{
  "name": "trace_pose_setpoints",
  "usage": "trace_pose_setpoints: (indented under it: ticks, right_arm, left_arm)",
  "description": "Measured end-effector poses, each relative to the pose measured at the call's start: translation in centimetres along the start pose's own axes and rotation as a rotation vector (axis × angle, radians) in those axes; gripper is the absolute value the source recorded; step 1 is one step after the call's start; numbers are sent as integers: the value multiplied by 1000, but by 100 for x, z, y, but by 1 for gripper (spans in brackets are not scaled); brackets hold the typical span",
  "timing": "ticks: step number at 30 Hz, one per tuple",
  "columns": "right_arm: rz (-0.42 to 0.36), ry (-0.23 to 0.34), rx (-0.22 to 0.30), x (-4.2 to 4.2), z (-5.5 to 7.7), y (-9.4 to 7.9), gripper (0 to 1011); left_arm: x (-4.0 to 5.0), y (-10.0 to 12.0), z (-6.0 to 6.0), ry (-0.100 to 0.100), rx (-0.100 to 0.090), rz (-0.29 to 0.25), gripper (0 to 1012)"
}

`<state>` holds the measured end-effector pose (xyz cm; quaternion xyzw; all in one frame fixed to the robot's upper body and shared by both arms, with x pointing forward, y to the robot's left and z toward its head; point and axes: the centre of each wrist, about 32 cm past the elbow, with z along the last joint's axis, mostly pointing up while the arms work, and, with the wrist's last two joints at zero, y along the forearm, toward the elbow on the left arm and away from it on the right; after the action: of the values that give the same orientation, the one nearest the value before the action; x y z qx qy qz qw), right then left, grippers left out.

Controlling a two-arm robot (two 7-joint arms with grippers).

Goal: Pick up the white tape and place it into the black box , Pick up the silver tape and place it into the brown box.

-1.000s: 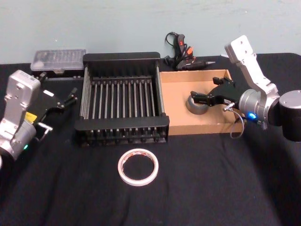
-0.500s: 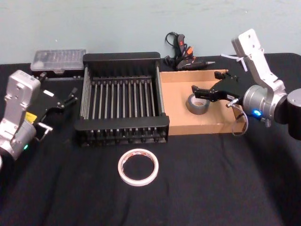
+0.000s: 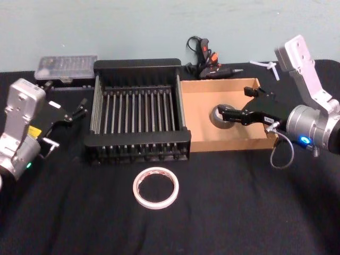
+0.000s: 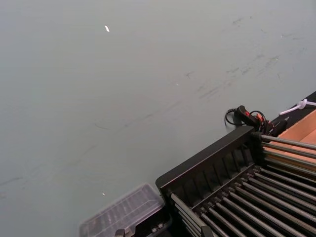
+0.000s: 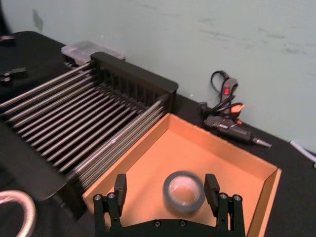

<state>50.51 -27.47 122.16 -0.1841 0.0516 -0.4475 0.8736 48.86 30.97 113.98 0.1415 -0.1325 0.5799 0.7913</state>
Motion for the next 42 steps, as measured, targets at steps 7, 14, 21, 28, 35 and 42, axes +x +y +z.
trace_pose_setpoints:
  ticks: [7,14,21,28,35,42]
  right_arm:
    - [24,13,-33,-130,-73,-184,1002]
    - [58,24,-61,-236,-144,-289,1002]
    - [114,12,-62,-292,-185,-288,1002]
    - [174,-14,-47,-304,-155,-225,1002]
    - [225,-16,-65,-359,-121,-152,1002]
    - [267,-10,-116,-433,-123,-75,1002]
  left_arm:
    - [0,0,0,0,0,0,1001]
    - [0,0,0,0,0,0,1002]
    - [0,0,0,0,0,0,1001]
    - [0,0,0,0,0,0,1000]
    - [0,0,0,0,0,0,1000]
    - [0,0,0,0,0,0,1000]
